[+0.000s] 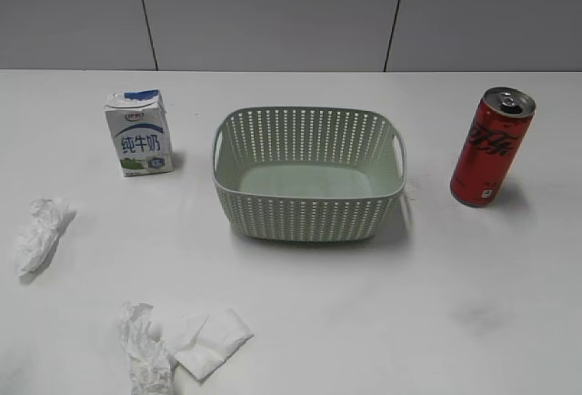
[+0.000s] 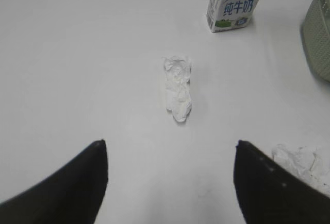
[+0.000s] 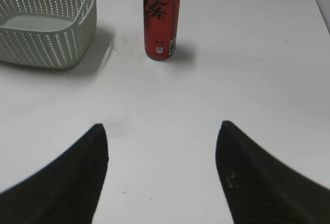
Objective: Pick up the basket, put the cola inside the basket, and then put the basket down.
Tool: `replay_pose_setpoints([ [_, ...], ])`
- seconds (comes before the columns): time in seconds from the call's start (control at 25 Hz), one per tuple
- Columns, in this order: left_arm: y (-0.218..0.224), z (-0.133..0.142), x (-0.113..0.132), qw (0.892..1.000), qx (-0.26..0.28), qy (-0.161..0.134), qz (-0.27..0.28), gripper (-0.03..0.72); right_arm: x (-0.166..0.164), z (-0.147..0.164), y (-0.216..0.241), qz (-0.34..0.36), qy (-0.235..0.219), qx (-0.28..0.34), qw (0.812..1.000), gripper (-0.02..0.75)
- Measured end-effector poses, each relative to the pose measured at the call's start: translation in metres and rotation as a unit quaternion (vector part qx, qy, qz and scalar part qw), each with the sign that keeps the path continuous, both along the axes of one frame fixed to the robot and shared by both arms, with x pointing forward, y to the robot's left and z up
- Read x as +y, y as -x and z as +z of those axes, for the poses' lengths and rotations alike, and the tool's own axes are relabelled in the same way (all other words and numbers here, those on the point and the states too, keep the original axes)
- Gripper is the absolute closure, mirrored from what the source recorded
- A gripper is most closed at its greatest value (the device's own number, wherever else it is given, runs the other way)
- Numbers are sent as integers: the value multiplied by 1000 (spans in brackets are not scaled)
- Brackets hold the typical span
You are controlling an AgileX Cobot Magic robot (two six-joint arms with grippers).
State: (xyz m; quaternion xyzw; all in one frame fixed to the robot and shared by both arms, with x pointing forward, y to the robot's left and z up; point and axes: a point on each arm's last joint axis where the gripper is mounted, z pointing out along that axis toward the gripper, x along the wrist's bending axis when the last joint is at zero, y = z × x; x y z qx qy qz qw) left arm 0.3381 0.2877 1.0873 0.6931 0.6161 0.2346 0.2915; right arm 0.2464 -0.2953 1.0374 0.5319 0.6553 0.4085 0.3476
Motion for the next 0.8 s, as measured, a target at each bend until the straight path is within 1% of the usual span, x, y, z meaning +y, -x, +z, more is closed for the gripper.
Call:
replay_pose_setpoints([
  [0.24,-33,9,-13,999,34,-2,-38,116,0,0,0,0,0,0,1000,239],
  [0.48,-80,11,-30,995,84,4,-56,116,0,0,0,0,0,0,1000,239],
  [0.64,-112,11,-50,991,109,2,-84,116,0,0,0,0,0,0,1000,239],
  [0.8,-142,7,-75,985,133,1,-113,116,0,0,0,0,0,0,1000,239],
])
